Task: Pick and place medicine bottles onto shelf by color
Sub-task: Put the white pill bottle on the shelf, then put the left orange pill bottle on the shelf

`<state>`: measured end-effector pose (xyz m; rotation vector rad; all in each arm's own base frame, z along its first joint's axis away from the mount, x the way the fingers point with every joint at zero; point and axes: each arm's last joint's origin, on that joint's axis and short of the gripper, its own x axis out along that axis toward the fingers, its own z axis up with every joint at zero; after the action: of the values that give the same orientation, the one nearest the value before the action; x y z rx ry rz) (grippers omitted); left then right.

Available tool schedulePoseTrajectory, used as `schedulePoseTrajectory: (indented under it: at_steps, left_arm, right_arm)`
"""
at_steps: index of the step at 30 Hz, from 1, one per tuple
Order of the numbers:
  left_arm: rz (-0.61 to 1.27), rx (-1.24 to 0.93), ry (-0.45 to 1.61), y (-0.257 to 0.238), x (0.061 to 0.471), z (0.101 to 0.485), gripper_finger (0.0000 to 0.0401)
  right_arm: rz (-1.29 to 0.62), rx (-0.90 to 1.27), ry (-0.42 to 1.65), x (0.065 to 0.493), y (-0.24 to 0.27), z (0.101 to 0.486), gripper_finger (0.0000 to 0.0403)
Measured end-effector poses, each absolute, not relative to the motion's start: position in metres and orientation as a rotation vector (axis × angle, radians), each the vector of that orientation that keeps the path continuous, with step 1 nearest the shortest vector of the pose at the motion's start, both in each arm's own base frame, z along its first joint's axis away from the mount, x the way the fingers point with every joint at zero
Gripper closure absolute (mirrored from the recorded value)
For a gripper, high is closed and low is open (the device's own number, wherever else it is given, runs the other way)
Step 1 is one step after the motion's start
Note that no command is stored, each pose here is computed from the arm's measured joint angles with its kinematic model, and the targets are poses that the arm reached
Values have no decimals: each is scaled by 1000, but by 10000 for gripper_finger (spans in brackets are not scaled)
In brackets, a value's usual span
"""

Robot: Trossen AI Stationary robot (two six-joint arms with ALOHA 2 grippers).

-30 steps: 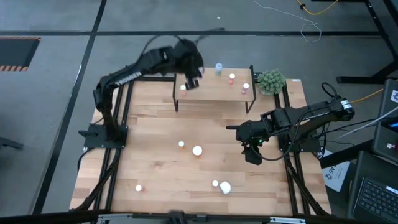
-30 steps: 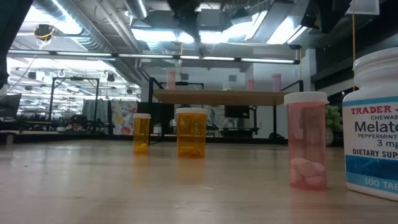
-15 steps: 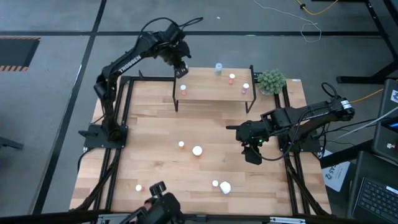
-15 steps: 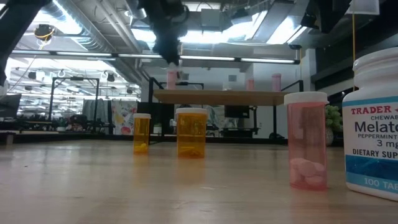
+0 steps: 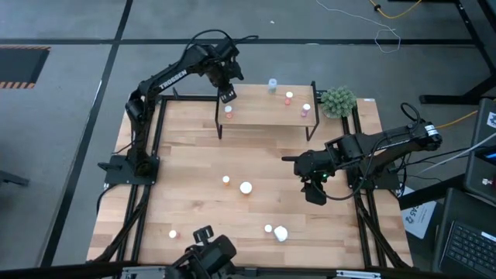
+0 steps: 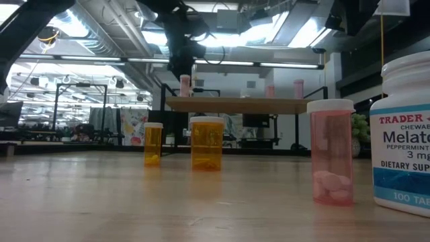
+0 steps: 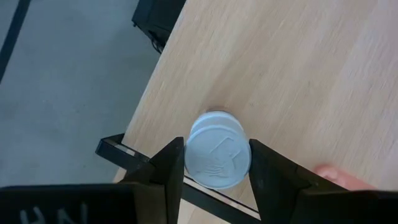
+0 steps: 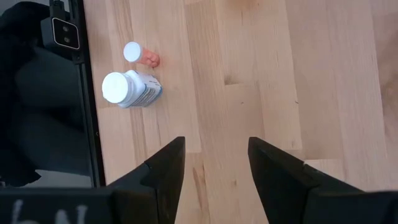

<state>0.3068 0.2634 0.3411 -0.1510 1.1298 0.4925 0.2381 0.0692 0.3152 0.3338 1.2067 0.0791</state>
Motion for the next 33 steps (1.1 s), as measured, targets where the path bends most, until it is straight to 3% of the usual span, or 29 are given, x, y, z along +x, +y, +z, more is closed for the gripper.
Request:
schedulePoseTrajectory:
  at_steps: [23,33]
  left_arm:
    - [556,-116,1150,259,313,340,209]
    - [600,-76,969,250,311,397,207]
  right_arm:
    - [82,330,1207,238,69,315,224]
    - [81,331,1207,238,69,315,224]
